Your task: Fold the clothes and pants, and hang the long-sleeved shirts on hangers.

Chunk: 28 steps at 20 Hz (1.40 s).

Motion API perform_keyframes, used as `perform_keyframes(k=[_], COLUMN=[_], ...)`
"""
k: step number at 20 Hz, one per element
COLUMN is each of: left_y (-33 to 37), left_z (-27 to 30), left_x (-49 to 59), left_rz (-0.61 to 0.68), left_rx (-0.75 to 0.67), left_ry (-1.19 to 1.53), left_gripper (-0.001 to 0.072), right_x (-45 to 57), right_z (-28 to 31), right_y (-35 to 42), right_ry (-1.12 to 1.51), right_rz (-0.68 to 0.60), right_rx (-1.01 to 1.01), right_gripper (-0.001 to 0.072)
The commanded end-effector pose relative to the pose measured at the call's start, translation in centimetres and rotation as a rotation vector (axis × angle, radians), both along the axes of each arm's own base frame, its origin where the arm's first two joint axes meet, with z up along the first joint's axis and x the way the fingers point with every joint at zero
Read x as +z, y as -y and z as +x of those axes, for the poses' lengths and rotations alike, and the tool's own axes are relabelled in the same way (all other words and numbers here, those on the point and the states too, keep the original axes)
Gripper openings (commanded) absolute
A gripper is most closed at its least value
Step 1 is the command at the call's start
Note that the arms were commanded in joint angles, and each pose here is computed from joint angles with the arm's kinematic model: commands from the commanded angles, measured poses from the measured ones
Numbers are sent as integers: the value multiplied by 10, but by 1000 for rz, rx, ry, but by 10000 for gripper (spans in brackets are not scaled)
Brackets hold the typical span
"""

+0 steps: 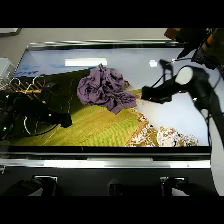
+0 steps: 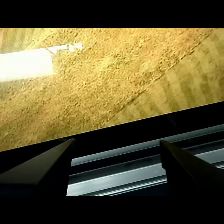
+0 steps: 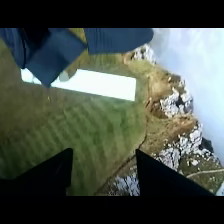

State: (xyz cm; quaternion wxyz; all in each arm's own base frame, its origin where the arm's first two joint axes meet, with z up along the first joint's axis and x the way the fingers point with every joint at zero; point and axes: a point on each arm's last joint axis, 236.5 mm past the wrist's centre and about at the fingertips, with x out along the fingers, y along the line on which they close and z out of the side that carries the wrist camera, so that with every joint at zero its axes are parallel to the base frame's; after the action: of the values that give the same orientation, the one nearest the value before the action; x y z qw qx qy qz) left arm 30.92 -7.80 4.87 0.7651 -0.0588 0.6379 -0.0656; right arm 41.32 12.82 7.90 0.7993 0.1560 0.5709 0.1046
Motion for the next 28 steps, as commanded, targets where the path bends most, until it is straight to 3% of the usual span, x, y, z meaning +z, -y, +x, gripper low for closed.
perform_keyframes(k=[1, 2, 4, 6, 10, 17, 18, 19, 21, 22, 24, 28], left_y=[-2, -2, -2, -2, -2, -7, -12, -20, -41, -53, -71, -84], left_z=[0, 0, 0, 0, 1, 6, 11, 17, 31, 39, 65, 111], left_x=[0, 0, 0, 0, 0, 0, 1, 3, 5, 7, 10, -22], left_rz=[7, 7, 7, 7, 7, 6, 2, -6, -21, -32, -118, -418], left_rx=[5, 5, 5, 5, 6, 44, 80, 132, 242, 303, 432, 699], left_ry=[1, 1, 1, 1, 1, 16, 28, 46, 86, 115, 207, 268], left_gripper=[617, 617, 617, 618, 619, 619, 619, 619, 619, 619, 616, 614], right_x=[35, 24, -11, -48, -101, -147, -148, -148, -145, -140, -127, -102], right_z=[49, 52, 54, 61, 73, 102, 104, 106, 105, 104, 105, 84], right_y=[62, 74, 68, 43, -11, -58, -62, -68, -74, -74, -64, -49], right_ry=[111, 86, -7, -72, -130, -32, -15, 1, 21, 26, 50, 35], right_rz=[137, 156, 220, 303, 438, 382, 375, 366, 361, 359, 336, 275], right_rx=[-265, -279, -220, -130, -28, -24, -22, -10, 20, 28, 37, 113], right_gripper=[459, 471, 614, 660, 661, 656, 634, 527, 110, 51, 50, 50])
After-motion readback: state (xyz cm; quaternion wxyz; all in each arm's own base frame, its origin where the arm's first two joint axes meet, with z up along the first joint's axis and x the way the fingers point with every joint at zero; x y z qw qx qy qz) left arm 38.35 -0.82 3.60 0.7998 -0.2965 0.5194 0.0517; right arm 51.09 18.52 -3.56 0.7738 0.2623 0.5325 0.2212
